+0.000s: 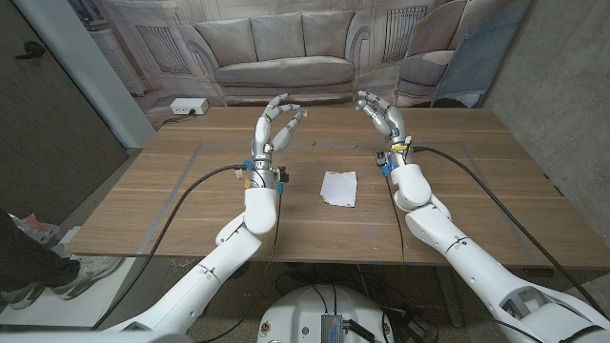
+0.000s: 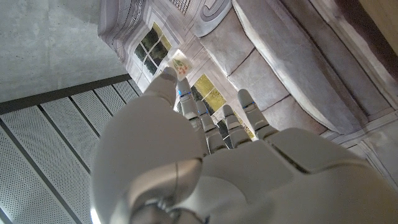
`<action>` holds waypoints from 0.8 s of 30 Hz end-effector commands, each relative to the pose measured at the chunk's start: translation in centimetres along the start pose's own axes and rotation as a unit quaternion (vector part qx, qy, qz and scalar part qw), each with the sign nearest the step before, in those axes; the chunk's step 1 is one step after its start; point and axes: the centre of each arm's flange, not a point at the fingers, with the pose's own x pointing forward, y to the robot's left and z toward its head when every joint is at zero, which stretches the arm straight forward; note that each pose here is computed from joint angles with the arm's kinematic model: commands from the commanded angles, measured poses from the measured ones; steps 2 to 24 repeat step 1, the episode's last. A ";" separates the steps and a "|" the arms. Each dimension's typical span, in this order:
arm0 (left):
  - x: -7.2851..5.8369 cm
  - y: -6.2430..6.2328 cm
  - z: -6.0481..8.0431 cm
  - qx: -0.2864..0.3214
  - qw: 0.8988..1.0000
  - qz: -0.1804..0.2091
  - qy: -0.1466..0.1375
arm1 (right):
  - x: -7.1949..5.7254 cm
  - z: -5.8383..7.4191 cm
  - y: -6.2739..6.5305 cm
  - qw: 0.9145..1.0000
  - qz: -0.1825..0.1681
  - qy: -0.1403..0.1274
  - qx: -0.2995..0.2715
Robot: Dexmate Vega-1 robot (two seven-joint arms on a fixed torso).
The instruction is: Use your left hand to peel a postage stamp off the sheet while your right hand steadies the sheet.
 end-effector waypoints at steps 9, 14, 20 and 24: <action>0.6 -0.8 -1.4 0.004 1.000 -0.008 0.013 | 0.5 -1.3 -0.2 1.000 0.006 -0.007 0.021; 0.6 -0.8 -1.4 0.004 1.000 -0.008 0.013 | 0.5 -1.3 -0.2 1.000 0.006 -0.007 0.021; 0.6 -0.8 -1.4 0.004 1.000 -0.008 0.013 | 0.5 -1.3 -0.2 1.000 0.006 -0.007 0.021; 0.6 -0.8 -1.4 0.004 1.000 -0.008 0.013 | 0.5 -1.3 -0.2 1.000 0.006 -0.007 0.021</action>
